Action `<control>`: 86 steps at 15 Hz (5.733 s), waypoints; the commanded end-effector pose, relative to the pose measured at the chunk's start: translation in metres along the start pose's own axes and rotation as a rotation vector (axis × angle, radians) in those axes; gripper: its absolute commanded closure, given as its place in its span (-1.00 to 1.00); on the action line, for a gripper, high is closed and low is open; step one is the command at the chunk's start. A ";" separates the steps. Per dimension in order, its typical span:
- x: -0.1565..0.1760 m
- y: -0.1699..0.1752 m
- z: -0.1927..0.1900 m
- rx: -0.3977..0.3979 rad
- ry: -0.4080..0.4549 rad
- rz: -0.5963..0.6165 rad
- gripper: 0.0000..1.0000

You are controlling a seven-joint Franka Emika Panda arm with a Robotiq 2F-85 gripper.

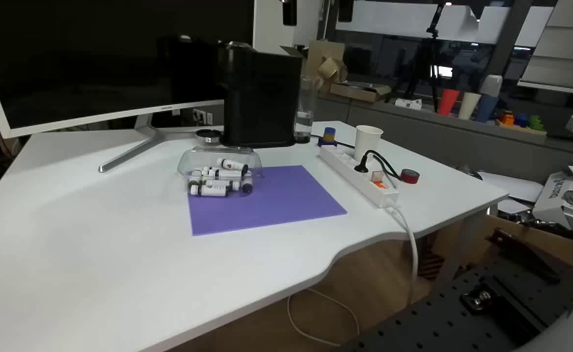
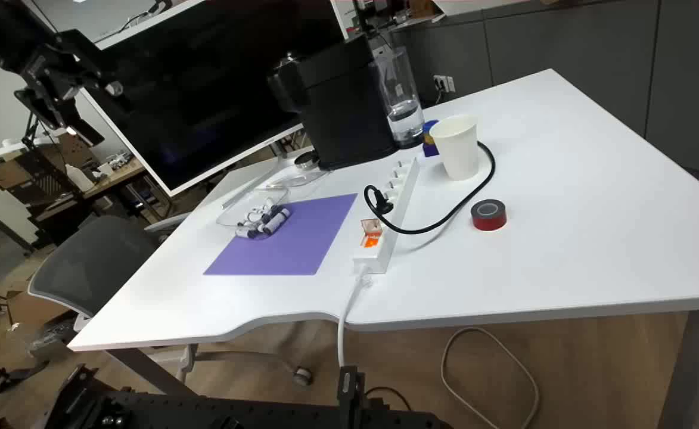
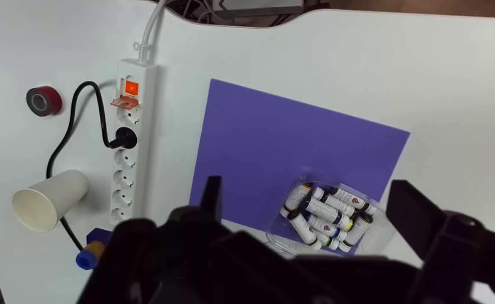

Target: Put a bottle from the container on the blue mat

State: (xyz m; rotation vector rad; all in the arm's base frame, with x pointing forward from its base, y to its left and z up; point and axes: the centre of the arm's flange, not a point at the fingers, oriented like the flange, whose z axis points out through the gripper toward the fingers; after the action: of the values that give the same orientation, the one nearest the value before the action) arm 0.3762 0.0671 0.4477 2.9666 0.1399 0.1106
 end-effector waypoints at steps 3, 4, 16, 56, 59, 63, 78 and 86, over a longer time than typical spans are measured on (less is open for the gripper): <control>0.000 0.000 0.000 0.000 0.000 0.000 -1.00; 0.000 0.000 0.000 0.000 0.000 0.000 -1.00; 0.035 0.007 -0.005 -0.098 0.209 0.023 -1.00; 0.234 -0.097 0.239 -0.091 -0.105 -0.897 -1.00; 0.240 -0.105 0.250 -0.080 -0.121 -0.917 -1.00; 0.244 -0.114 0.264 -0.045 -0.138 -0.938 -1.00; 0.235 -0.127 0.301 0.023 -0.213 -0.951 -0.24; 0.224 -0.116 0.287 0.015 -0.207 -0.933 0.87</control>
State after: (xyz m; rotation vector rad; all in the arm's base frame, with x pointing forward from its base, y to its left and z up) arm 0.6140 0.1631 0.1400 2.5711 1.4541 -0.3142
